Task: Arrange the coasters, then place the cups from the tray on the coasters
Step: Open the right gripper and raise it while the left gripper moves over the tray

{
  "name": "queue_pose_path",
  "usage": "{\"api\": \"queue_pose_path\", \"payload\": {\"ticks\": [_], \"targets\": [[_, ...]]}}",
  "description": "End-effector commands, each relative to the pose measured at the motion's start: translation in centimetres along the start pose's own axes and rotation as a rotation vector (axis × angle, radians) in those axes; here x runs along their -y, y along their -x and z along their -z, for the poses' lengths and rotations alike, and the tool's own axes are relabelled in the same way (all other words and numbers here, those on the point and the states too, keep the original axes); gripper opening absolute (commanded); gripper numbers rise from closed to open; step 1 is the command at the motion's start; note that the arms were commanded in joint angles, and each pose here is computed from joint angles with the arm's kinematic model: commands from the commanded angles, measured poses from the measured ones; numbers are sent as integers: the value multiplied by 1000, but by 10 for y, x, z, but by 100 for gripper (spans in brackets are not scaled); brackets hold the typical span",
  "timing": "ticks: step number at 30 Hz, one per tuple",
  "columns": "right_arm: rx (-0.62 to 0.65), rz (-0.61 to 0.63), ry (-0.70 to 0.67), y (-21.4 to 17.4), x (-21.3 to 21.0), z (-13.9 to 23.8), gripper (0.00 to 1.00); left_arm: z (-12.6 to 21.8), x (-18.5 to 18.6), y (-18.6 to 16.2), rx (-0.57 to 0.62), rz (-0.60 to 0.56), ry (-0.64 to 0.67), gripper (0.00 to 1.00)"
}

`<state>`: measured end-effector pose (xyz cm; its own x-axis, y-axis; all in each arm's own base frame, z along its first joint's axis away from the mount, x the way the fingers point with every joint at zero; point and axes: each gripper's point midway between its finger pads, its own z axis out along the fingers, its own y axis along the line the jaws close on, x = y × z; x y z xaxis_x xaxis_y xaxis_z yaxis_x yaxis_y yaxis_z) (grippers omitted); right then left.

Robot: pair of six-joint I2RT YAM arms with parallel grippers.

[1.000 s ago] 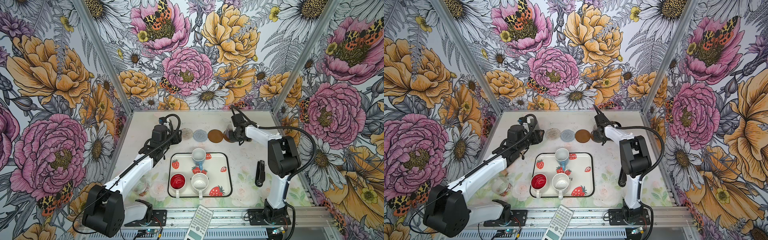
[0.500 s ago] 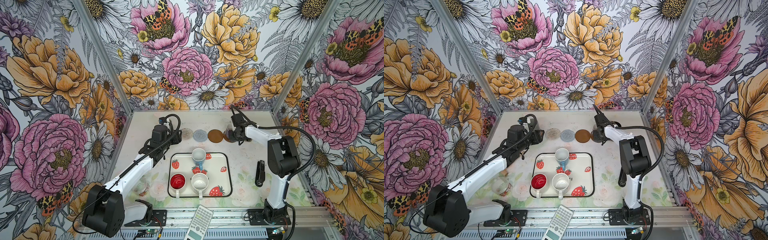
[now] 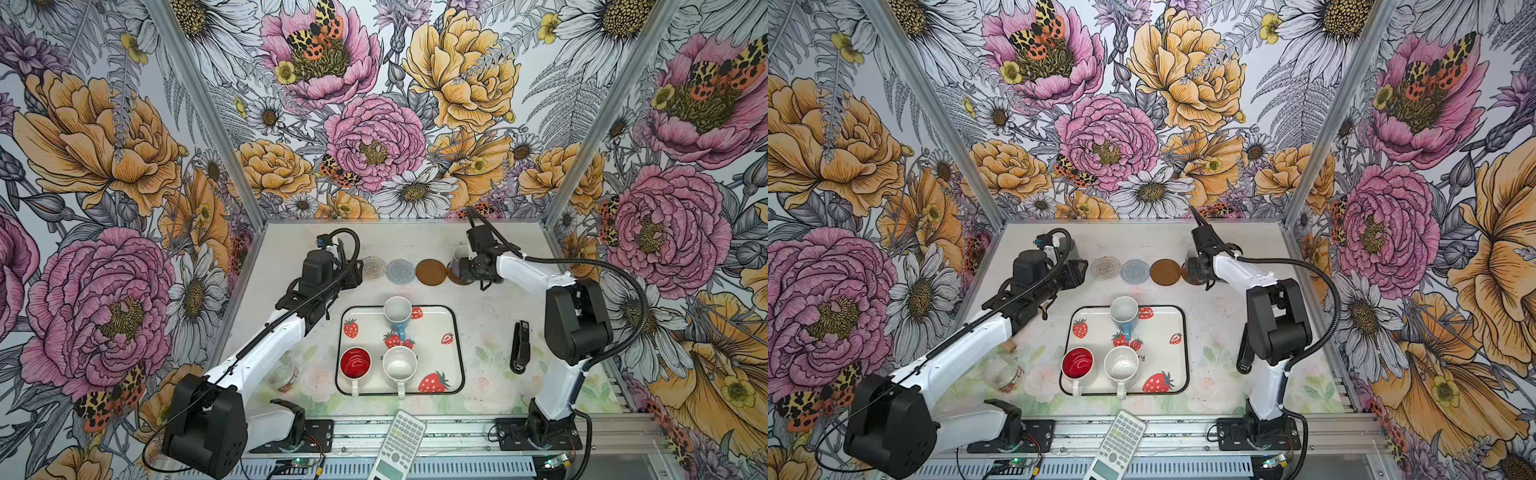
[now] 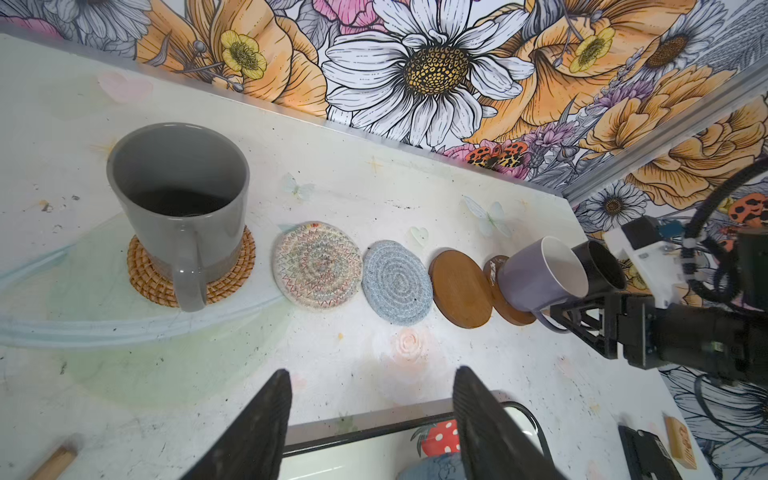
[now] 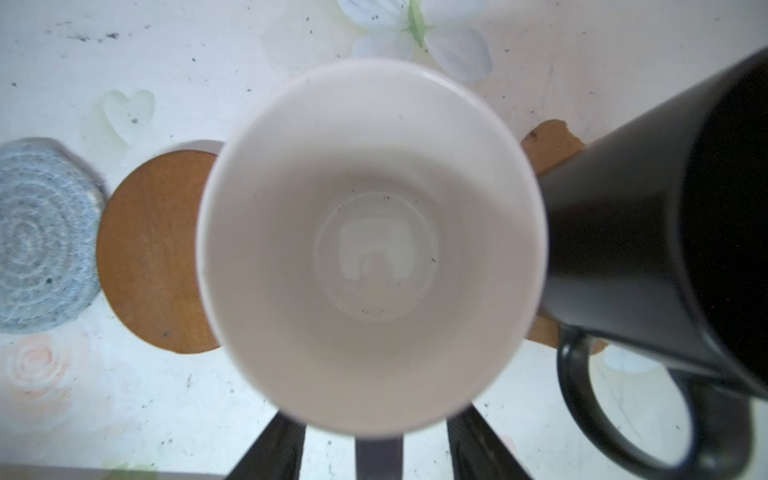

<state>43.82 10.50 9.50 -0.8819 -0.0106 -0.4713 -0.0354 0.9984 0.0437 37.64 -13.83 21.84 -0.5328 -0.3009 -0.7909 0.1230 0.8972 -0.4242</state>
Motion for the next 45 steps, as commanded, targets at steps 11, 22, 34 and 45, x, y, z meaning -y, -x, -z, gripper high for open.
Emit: {"api": "queue_pose_path", "payload": {"ticks": [11, 22, 34, 45], "targets": [[362, -76, 28, 22, -17, 137, 58, 22, 16, 16, 62, -7, -11, 63], [724, -175, 401, 53, -95, 242, 59, 37, 65, 16, 43, -102, -64, 63], [717, -152, 394, 29, -99, 221, 65, 127, 94, -18, -41, -179, -144, 61], [705, -164, 352, 20, -78, 208, 69, 166, 71, -81, -312, -190, -87, 58]]}}
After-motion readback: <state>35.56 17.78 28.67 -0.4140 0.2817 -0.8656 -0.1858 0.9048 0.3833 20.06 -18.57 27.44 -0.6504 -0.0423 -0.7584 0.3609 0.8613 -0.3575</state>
